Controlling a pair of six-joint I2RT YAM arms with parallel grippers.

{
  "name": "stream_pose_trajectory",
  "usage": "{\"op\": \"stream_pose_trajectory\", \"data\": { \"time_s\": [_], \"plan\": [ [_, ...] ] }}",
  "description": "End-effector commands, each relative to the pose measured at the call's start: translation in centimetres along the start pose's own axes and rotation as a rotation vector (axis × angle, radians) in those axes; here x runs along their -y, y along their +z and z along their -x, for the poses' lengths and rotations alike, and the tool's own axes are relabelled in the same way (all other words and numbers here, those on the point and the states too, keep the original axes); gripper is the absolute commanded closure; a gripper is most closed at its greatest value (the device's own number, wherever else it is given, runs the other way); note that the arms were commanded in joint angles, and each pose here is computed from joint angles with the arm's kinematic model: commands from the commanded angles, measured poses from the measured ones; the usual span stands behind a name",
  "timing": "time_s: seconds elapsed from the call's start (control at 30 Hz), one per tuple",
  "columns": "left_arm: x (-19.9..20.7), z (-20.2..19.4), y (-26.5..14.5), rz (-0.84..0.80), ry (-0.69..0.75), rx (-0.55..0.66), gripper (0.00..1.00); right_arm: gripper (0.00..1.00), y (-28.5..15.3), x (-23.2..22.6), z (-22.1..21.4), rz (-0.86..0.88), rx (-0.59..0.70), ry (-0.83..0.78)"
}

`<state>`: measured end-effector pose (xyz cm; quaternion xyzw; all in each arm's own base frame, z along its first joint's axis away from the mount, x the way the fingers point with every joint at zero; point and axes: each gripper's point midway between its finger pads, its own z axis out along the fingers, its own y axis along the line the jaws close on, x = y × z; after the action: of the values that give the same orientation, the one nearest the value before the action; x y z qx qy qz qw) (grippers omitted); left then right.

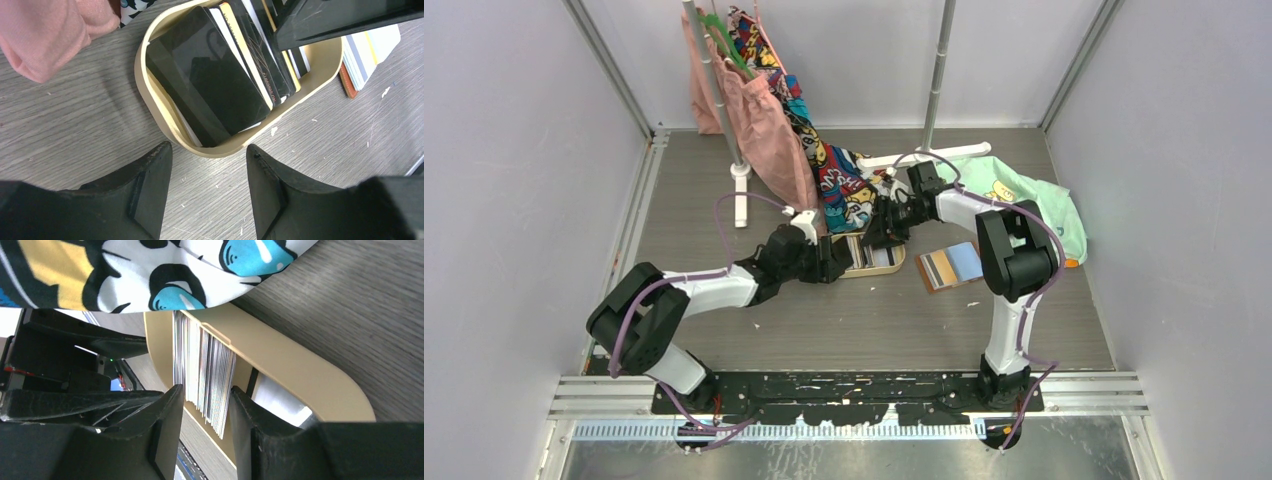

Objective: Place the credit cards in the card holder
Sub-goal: Pick up the credit card from the storage box.

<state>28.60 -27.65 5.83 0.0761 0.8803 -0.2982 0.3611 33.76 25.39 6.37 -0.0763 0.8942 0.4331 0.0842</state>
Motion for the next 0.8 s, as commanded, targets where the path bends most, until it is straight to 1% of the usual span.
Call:
{"op": "stream_pose_trajectory", "data": {
  "time_s": [0.0, 0.23, 0.33, 0.53, 0.77],
  "plan": [
    [1.5, 2.5, 0.3, -0.056, 0.015, 0.066, 0.44, 0.55, 0.7, -0.8, 0.3, 0.062, -0.001, 0.023],
    [1.7, 2.4, 0.6, -0.07, 0.008, 0.059, 0.44, 0.49, 2.1, -0.7, -0.4, 0.06, -0.033, 0.035],
    [1.8, 2.4, 0.7, -0.073, 0.008, 0.056, 0.44, 0.48, 2.7, -1.1, -0.7, 0.07, -0.048, 0.028],
    [1.9, 2.4, 0.6, -0.076, 0.005, 0.054, 0.45, 0.48, 3.4, -1.5, -1.3, 0.079, -0.072, 0.018],
    [1.8, 2.7, -0.1, -0.067, 0.014, 0.065, 0.45, 0.53, 1.8, -2.8, -0.5, 0.086, -0.045, -0.039]
  ]
}}
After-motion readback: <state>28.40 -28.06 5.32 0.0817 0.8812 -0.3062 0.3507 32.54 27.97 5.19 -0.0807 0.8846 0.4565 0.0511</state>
